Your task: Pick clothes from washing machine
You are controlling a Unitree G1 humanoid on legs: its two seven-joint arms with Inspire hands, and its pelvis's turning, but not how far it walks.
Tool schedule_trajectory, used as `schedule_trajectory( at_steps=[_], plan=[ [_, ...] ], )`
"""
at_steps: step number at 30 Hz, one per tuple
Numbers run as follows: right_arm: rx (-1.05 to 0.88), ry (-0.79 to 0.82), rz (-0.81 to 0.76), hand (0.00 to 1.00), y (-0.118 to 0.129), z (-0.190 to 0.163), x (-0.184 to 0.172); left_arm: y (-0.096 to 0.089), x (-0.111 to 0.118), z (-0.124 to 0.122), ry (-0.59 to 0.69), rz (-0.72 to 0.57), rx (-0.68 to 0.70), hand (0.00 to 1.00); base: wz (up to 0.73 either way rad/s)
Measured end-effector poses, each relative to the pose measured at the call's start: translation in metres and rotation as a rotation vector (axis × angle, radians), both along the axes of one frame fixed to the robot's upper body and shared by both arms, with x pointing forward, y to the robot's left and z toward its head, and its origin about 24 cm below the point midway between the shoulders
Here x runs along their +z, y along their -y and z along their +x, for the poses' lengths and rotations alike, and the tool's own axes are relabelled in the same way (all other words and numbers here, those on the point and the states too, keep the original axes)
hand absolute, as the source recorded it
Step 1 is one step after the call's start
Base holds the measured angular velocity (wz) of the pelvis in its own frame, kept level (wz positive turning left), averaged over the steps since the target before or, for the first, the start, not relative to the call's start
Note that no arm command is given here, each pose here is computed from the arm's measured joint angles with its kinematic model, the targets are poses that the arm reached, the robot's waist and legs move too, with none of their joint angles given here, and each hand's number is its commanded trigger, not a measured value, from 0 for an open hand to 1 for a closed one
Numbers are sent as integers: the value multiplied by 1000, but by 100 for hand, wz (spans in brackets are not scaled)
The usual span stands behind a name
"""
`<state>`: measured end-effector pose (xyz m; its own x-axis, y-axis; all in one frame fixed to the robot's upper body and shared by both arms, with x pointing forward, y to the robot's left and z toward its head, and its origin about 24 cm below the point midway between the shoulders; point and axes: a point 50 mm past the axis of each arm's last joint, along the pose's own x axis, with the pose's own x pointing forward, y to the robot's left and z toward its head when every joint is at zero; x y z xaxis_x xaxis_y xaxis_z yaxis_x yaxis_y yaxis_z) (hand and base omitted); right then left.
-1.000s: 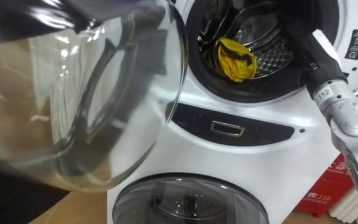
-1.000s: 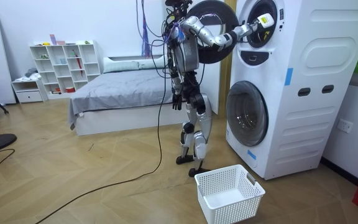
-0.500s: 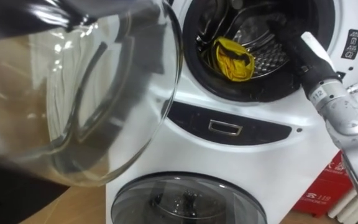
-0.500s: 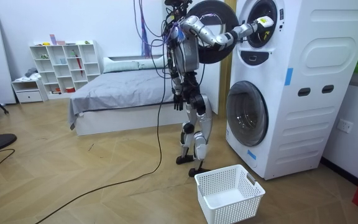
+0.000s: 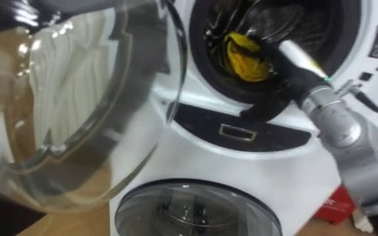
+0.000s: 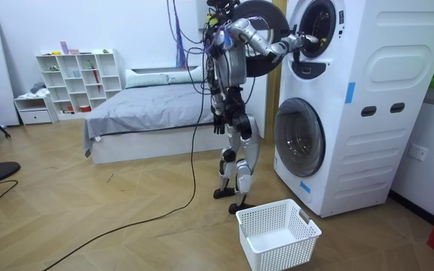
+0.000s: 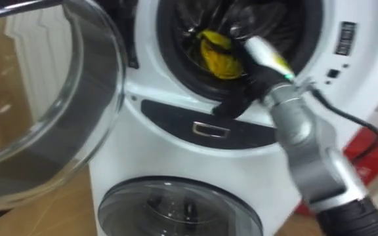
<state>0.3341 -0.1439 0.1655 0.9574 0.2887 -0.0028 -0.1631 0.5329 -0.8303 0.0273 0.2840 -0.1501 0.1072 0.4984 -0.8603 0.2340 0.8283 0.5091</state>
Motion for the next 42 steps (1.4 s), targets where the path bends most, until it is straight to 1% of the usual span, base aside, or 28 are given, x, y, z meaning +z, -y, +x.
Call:
schedule_trajectory(
  at_steps=[2, 3, 7, 11, 22, 27, 30, 32, 35, 38, 42],
  plan=[
    [-4, 36, 3, 0, 0, -1, 10, 2, -1, -11, -32, -4, 12, 0, 6],
    [0, 44, 3, 0, -1, -1, 12, 2, -1, -12, -35, -4, 14, 0, 0],
    [11, 58, 2, 0, -3, -2, 16, 2, 0, 4, 2, 1, 3, 0, 0],
    [16, 63, 4, 0, -4, -4, 18, 2, 1, 9, 21, 4, -3, 0, 0],
    [36, 72, 30, 0, -4, -7, 24, 1, 0, 0, 1, 4, 4, 0, 3],
    [42, 47, 157, 0, 9, -6, 31, 4, -1, -3, 9, 13, 4, 0, 2],
    [22, 74, 250, 0, 18, -6, 38, 4, -1, -9, -2, 20, 8, 0, 14],
    [17, 84, 325, 0, 22, -6, 42, 4, -1, -12, -8, 30, 13, 0, 15],
    [26, 88, 506, 0, 33, -6, 50, 4, -1, -18, -19, 30, 18, 0, 6],
    [36, 95, 586, 0, 39, -8, 55, 2, -1, -23, -17, 32, 38, 0, 0],
    [16, 112, 599, 0, 46, -8, 58, -1, 0, -27, -11, 37, 57, 0, 0]
  ],
)
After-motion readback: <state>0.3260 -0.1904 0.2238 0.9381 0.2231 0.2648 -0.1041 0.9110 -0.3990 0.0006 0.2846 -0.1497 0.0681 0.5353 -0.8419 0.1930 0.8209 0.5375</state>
